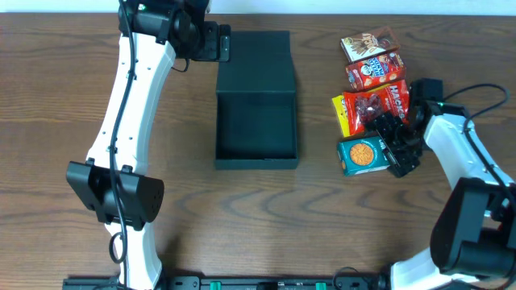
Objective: Pack container
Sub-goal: 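Carry the Chunkies box left and lower it into the black box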
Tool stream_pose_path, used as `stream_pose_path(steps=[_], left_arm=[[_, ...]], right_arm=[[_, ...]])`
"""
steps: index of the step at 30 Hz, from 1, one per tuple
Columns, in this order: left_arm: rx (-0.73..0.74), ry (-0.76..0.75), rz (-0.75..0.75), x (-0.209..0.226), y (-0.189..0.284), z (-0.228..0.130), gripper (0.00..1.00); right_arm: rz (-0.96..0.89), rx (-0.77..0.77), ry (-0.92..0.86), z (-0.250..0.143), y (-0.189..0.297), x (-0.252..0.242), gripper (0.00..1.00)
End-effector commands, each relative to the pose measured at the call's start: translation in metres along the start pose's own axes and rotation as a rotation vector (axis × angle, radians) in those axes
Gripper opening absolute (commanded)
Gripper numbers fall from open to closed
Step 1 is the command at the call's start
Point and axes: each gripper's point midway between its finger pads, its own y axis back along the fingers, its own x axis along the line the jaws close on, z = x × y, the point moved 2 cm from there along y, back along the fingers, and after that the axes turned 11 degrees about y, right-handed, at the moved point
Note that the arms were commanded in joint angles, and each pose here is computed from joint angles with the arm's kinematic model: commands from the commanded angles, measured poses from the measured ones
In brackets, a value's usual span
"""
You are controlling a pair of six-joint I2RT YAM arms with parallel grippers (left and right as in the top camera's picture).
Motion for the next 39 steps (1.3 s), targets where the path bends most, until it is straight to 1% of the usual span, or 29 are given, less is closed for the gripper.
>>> stream_pose_path(steps=[1, 7, 10, 14, 21, 24, 30, 34, 39], left_arm=[[0.000, -0.024, 0.001, 0.001, 0.001, 0.000, 0.95], [-0.001, -0.026, 0.001, 0.001, 0.001, 0.000, 0.95], [-0.003, -0.038, 0.000, 0.001, 0.001, 0.001, 0.95], [-0.006, -0.053, -0.001, 0.001, 0.001, 0.002, 0.96], [-0.024, -0.031, 0.010, 0.012, 0.002, 0.009, 0.95], [-0.033, -0.006, 0.017, 0.024, 0.004, 0.014, 0.95], [-0.047, 0.035, 0.037, 0.045, 0.006, 0.022, 0.95], [-0.055, 0.063, 0.049, 0.058, 0.008, 0.026, 0.95], [-0.058, 0.078, 0.057, 0.067, 0.010, 0.028, 0.95]], right_arm=[[-0.021, 0.049, -0.039, -0.004, -0.018, -0.004, 0.99], [-0.016, 0.080, -0.043, -0.003, -0.035, -0.003, 0.98], [-0.001, 0.065, -0.018, 0.001, -0.035, 0.001, 0.85], [0.008, 0.065, 0.027, 0.002, -0.032, 0.004, 0.75], [0.002, 0.093, 0.151, 0.005, -0.002, 0.015, 0.68], [0.013, 0.083, 0.249, 0.010, 0.025, 0.029, 0.64], [0.067, 0.020, 0.483, 0.006, 0.076, 0.077, 0.65], [0.162, -0.088, 0.714, -0.016, 0.103, 0.140, 0.66], [0.252, -0.175, 0.937, -0.060, 0.112, 0.197, 0.71]])
